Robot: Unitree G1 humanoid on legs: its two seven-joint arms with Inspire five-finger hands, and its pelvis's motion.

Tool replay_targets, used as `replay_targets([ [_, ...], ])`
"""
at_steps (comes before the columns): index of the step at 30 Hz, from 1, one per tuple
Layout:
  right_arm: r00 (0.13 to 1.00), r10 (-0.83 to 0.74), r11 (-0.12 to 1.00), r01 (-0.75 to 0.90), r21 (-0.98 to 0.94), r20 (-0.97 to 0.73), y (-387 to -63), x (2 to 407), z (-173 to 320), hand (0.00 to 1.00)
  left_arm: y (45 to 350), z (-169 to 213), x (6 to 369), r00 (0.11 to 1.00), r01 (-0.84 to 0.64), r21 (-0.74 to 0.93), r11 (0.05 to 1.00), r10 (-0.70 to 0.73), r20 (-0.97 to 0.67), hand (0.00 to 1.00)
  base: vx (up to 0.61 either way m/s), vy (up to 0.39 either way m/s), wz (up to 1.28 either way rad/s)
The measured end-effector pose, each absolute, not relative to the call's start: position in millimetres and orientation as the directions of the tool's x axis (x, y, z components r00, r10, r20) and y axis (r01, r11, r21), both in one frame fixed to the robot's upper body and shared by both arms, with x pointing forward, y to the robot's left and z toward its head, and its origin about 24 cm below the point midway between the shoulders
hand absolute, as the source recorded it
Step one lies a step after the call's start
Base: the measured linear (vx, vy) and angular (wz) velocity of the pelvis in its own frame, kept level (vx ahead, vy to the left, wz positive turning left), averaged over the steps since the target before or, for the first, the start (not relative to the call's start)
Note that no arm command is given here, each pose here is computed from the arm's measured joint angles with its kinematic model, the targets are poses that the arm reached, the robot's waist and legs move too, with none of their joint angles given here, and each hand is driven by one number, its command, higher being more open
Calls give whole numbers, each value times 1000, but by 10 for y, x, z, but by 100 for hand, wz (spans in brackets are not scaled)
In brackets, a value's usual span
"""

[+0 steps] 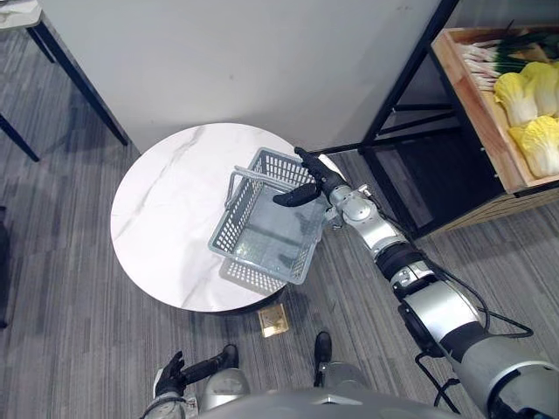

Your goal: Pick vegetable in the basket

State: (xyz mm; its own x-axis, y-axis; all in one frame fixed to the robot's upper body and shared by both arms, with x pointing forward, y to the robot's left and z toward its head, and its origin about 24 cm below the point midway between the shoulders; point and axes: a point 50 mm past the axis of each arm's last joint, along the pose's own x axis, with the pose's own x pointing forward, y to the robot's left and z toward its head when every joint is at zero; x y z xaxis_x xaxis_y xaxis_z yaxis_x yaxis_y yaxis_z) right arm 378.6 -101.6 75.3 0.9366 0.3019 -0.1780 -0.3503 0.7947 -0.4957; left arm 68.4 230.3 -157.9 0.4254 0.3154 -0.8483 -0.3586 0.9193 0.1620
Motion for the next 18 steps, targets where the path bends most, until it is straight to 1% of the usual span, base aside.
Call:
replay_targets([
  [9, 946, 261, 801, -323, -504, -192, -1071, 3822, 755, 100, 2297, -1567, 729, 436, -378, 152, 913, 321, -841, 100, -16, -1, 14],
  [14, 948, 252, 744, -319, -587, -197, -1077, 3844, 774, 100, 2281, -1561, 770, 448, -362, 156, 919, 318, -836, 100, -40, -3, 10],
  [15, 949, 249, 716, -316, -622, -195, -1074, 3869, 809, 100, 2280, -1557, 795, 454, -360, 155, 920, 318, -833, 100, -48, -6, 3],
  [16, 949, 245, 699, -314, -643, -198, -1077, 3888, 829, 0, 2281, -1552, 821, 459, -354, 154, 922, 315, -830, 100, -51, -10, 0],
  [17, 950, 242, 681, -312, -662, -199, -1080, 3897, 839, 0, 2283, -1548, 837, 463, -351, 154, 924, 314, -829, 100, -48, -15, -2],
  [18, 949, 246, 642, -312, -701, -198, -1066, 3904, 855, 0, 2283, -1547, 843, 465, -347, 155, 925, 313, -828, 100, -37, -16, -2],
])
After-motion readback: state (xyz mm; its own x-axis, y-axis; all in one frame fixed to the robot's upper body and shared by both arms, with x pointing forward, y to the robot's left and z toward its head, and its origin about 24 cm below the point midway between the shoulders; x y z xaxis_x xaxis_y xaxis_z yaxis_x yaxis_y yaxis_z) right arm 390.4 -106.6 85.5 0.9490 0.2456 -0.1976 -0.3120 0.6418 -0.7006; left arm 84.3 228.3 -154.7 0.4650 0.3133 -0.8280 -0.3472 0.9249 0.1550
